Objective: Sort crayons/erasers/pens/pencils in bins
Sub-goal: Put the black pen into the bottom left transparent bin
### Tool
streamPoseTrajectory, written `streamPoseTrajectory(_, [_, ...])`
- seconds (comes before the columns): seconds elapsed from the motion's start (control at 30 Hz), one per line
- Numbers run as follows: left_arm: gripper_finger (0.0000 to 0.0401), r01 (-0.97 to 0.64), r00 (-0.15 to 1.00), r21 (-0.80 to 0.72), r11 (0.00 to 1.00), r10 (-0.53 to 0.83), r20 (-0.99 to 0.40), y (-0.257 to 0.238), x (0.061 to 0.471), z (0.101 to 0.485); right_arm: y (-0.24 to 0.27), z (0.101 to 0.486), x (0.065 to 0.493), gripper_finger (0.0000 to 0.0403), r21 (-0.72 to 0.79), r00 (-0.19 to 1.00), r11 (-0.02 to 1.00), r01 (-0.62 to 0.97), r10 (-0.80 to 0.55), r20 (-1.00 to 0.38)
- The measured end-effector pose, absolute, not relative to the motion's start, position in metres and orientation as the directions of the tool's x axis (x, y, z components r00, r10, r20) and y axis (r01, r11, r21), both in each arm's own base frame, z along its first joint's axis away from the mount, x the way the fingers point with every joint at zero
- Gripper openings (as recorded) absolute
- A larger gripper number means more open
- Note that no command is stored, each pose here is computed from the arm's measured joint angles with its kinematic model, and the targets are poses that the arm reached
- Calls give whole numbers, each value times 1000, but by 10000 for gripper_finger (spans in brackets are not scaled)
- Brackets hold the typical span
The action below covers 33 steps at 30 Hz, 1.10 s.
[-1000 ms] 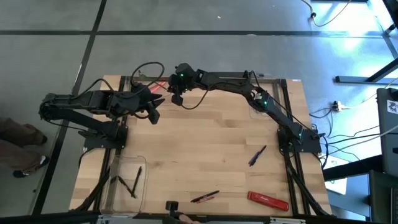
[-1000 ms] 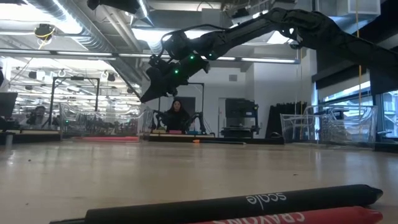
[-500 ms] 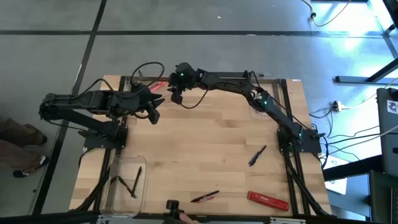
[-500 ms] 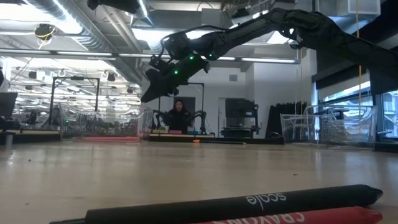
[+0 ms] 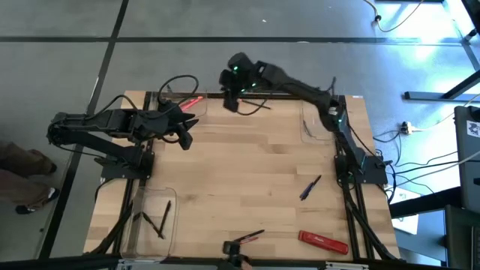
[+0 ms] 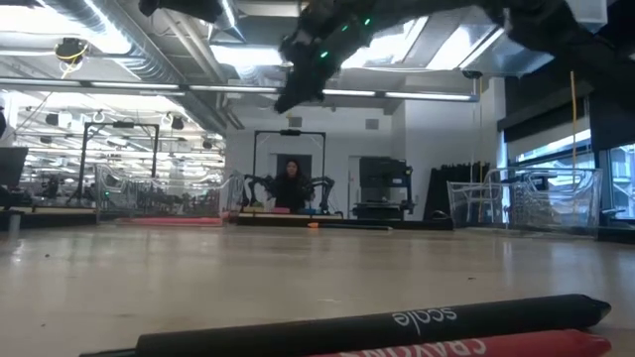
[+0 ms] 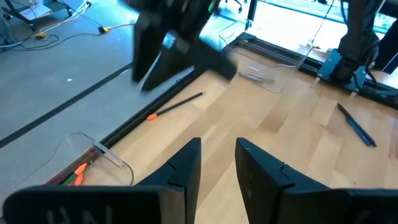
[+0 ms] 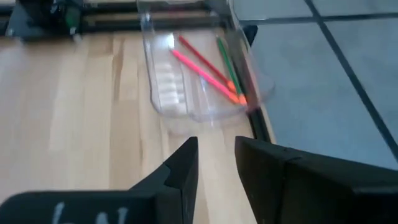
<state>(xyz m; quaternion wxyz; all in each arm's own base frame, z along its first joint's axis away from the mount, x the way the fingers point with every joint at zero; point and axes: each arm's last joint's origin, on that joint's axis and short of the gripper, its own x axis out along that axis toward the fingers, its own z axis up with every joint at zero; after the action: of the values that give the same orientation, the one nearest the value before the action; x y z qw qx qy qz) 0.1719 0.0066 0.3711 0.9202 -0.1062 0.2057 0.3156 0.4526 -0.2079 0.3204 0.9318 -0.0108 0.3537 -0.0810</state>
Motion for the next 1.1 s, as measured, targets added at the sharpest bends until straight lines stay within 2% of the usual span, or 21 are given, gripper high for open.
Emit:
streamPoseTrajectory(0.17, [92, -623, 711, -63, 780, 531, -462, 6, 171, 370, -196, 356, 415, 108, -99, 675, 991, 88, -133, -726])
streamPoseTrajectory(0.43, [92, -569, 730, -82, 818, 457, -509, 4, 174, 366, -159, 391, 377, 108, -78, 601, 997, -3, -60, -797])
streamPoseTrajectory(0.63, [92, -519, 733, -94, 850, 385, -561, 2, 175, 361, -118, 401, 366, 108, 53, 560, 983, -178, 146, -816])
streamPoseTrajectory(0.8, [92, -424, 754, -119, 898, 277, -596, -6, 178, 358, -82, 399, 364, 108, 225, 471, 907, -357, 383, -795])
streamPoseTrajectory(0.97, [92, -268, 760, -107, 957, 142, -634, -21, 184, 353, -48, 398, 363, 108, 284, 378, 863, -417, 449, -809])
streamPoseTrajectory(1.1, [92, -170, 760, -64, 983, 89, -643, -36, 192, 349, -23, 397, 364, 108, 323, 337, 847, -422, 478, -811])
